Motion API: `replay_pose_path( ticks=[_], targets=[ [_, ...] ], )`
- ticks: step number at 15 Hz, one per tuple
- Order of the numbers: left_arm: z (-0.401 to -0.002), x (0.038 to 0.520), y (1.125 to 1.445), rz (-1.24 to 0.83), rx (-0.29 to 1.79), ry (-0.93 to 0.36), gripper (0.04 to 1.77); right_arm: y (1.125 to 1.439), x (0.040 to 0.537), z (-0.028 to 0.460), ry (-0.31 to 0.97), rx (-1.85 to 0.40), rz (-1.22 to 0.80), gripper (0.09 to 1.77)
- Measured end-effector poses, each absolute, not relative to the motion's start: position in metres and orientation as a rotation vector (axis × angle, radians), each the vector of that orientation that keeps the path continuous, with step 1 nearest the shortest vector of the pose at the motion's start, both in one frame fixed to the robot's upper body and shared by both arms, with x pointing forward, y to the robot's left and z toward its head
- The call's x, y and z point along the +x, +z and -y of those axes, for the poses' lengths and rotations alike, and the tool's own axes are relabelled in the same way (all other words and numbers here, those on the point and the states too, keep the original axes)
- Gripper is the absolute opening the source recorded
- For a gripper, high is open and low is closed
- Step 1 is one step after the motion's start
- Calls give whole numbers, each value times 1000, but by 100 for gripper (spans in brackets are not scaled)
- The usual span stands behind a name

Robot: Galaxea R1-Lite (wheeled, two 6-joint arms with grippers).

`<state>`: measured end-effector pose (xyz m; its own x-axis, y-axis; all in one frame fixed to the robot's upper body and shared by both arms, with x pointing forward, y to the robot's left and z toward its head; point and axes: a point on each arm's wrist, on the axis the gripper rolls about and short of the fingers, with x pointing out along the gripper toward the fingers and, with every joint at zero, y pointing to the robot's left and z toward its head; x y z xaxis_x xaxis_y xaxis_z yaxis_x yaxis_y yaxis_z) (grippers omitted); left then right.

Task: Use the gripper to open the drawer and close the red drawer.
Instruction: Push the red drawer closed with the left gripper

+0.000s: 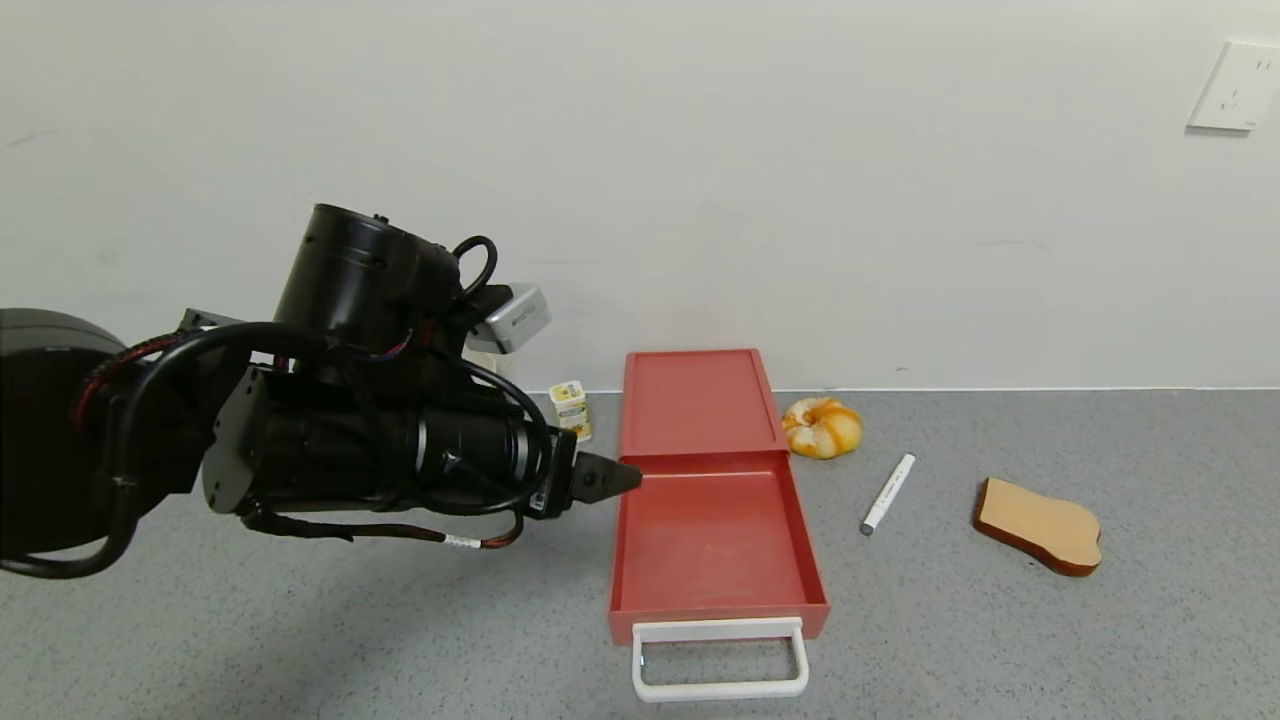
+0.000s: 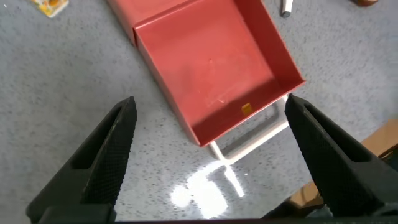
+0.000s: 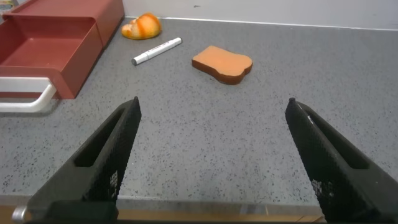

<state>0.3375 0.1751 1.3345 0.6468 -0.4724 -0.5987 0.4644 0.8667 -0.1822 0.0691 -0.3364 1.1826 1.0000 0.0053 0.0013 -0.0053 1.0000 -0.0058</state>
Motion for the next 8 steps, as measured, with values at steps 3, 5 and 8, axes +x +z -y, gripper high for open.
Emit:
replay_pose_path(
  ticks=[3, 5, 8],
  targets=[
    [-157, 335, 1332, -707, -12, -432, 172, 1183, 69, 336, 5, -5, 1, 171],
    [-141, 331, 1329, -768, -12, -388, 172, 1183, 69, 336, 5, -4, 1, 171],
    [-120, 324, 1323, -868, -7, -316, 172, 1183, 69, 336, 5, -4, 1, 171]
  ],
)
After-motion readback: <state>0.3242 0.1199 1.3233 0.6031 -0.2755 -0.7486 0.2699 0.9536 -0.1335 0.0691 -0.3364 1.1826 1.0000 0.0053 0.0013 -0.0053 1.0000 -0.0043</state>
